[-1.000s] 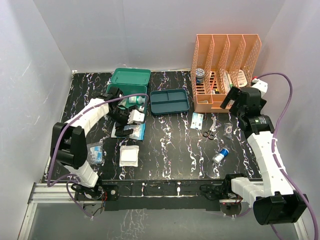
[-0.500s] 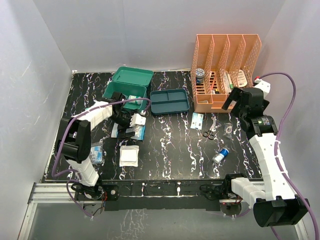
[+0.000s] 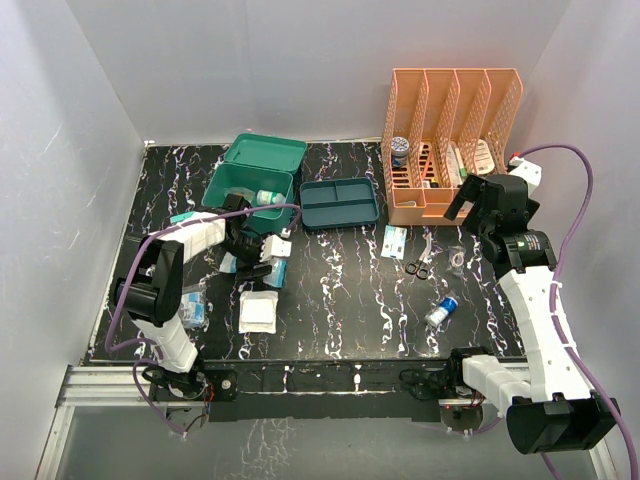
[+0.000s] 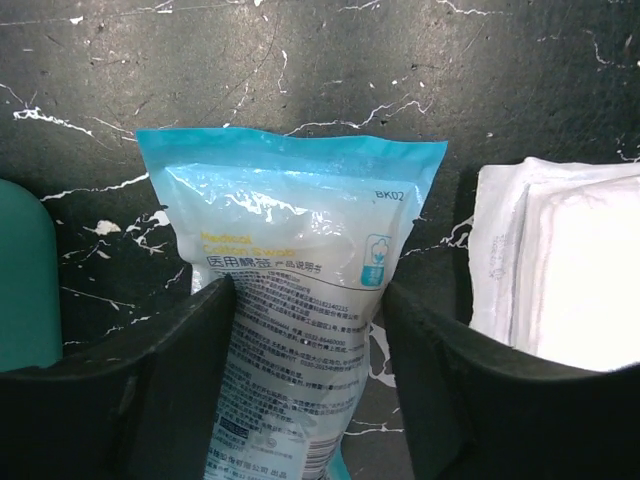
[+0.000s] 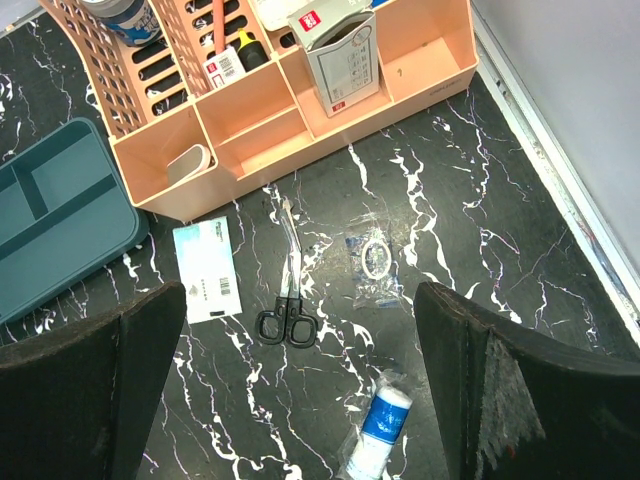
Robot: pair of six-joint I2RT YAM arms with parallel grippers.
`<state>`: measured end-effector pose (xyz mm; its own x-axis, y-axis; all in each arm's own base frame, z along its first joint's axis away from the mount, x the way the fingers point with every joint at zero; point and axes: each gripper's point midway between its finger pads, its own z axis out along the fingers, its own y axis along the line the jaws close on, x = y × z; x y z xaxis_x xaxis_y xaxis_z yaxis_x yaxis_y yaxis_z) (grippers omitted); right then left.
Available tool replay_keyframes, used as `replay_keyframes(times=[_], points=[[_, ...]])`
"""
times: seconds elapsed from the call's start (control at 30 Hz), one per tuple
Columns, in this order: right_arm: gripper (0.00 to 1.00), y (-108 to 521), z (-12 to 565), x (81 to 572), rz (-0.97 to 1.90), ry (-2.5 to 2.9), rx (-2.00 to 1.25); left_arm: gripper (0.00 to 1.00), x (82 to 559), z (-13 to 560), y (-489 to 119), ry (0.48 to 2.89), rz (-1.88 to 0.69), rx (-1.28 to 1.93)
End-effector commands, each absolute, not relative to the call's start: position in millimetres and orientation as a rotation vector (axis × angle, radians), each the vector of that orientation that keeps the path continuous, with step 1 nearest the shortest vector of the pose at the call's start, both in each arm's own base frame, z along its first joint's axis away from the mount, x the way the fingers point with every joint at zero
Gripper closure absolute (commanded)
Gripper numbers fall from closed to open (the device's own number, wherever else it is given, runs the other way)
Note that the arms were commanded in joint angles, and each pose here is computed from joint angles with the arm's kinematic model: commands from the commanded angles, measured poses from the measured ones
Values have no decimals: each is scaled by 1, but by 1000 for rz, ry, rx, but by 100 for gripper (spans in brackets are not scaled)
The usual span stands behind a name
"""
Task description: Organize the medicine kit
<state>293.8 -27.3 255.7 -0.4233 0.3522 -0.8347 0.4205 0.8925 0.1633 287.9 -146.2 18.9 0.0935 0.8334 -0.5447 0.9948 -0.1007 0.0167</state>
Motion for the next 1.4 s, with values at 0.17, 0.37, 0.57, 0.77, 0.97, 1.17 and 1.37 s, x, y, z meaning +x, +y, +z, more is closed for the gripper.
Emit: replay_keyframes(times=[0.17, 0.37, 0.57, 0.77, 0.97, 1.17, 1.37], points=[[2, -29, 282, 301, -60, 1968, 572, 72, 278, 43, -154, 1774, -610, 1935], [2, -28, 277, 303, -47, 1965, 579, 92, 274, 84, -157, 1786, -609, 1882], [2, -25, 268, 304, -23, 1967, 589, 93, 269, 167, -168, 1736, -597, 1783], [2, -19, 258, 310, 13, 1967, 593, 99, 318, 248, -177, 1733, -427, 1540], [2, -15, 255, 321, 42, 1961, 585, 100, 426, 245, -160, 2040, -176, 1100], [2, -17, 261, 324, 35, 1946, 585, 100, 483, 223, -154, 2251, -155, 765], [2, -23, 264, 311, -4, 1944, 597, 100, 495, 211, -146, 2345, -149, 570]])
